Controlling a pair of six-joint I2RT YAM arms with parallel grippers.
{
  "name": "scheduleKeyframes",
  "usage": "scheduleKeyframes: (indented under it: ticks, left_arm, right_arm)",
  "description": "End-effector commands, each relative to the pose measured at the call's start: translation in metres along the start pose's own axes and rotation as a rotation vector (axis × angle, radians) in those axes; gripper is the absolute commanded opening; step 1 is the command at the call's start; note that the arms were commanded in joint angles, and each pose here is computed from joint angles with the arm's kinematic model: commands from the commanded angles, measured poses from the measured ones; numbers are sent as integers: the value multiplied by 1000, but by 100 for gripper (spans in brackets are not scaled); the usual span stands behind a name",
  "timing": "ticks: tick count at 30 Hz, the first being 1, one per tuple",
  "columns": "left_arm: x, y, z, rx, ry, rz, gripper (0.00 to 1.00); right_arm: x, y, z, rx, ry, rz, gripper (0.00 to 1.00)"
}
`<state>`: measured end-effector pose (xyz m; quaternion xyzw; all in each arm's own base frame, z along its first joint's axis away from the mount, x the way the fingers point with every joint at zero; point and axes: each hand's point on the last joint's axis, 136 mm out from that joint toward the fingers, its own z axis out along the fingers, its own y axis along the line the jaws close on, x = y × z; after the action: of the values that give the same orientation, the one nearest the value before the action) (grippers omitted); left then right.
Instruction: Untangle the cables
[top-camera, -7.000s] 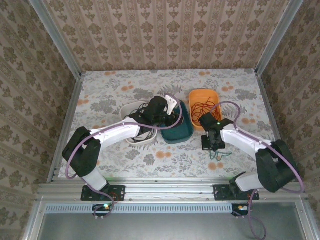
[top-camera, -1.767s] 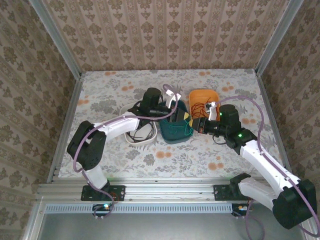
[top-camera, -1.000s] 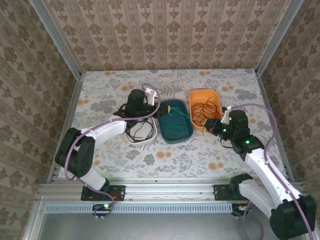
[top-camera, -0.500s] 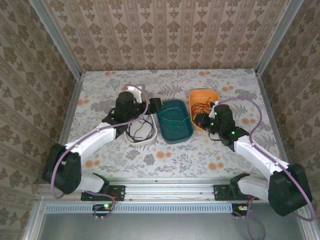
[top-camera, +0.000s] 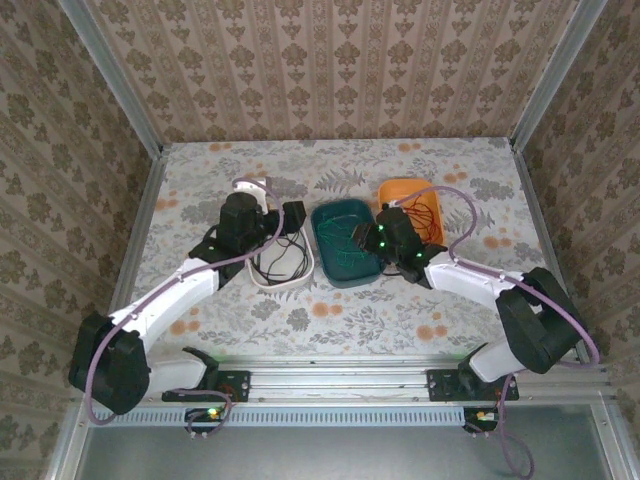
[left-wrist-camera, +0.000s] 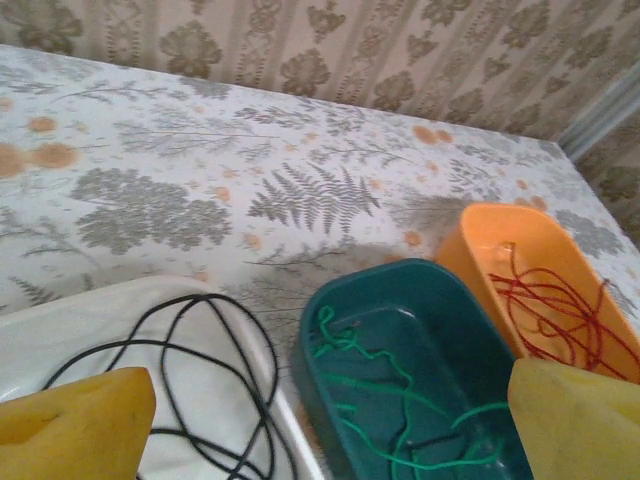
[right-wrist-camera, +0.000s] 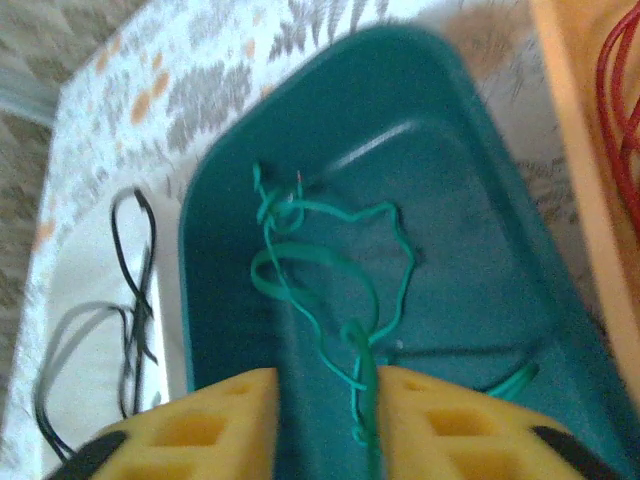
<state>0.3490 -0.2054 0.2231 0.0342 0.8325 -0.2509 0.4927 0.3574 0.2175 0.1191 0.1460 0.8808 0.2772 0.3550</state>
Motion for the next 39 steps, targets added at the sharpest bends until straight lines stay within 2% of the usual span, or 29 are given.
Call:
scheduleKeyframes:
  ticks: [1,6,12,14,18,19,20,21,23,27,29,32,35,37,38,39]
  left_arm:
    - [-9,36,-17,-190,-51,25,94]
    - [-21,86,-54,-472,-161,35,99]
    - [-31,145,-139,-888,-291,92,100]
    - [-30,162,-165,-1022,-299,147,100]
    - [-10,206,-198,-1228,-211,207,100]
    - [-4,214,-201,-1260,-190,217,100]
    - [2,221,-204,-1301,-180,234,100]
    - [5,226,-202,-1325,-184,258,100]
    - [16,232,-188,-1302,-172,295,100]
    - [43,250,-167,-1298,-143,252,100]
    - [55,256,-151,-1271,-106,249,100]
    - [51,253,-126,-1200,-74,289,100]
    - [43,251,-103,-1092,-103,318,100]
    - [38,254,-96,-1044,-138,288,100]
    - [37,257,-93,-1023,-161,264,100]
    - [34,258,-91,-996,-193,242,100]
  right_arm:
    - [-1,-10,-11,76,-14,-5,42]
    - [-26,-23,-52,151,-142,-29,52]
    - [-60,-67,-114,375,-319,-116,60]
    - [-75,-87,-139,477,-418,-173,71]
    - [-100,-115,-180,643,-640,-320,74]
    - [-104,-118,-185,659,-684,-342,79]
    - [-108,-119,-187,662,-729,-373,99]
    - [-110,-122,-185,667,-756,-400,100]
    - [-113,-138,-175,715,-748,-407,100]
    - [-125,-171,-162,878,-698,-332,100]
    - [-126,-179,-141,856,-699,-355,100]
    - [-129,-188,-111,843,-672,-397,100]
    - [-125,-169,-77,687,-564,-588,100]
    - [-113,-162,-59,520,-544,-680,100]
    - [-119,-168,-65,523,-602,-642,100]
    - [-122,-177,-70,530,-606,-580,100]
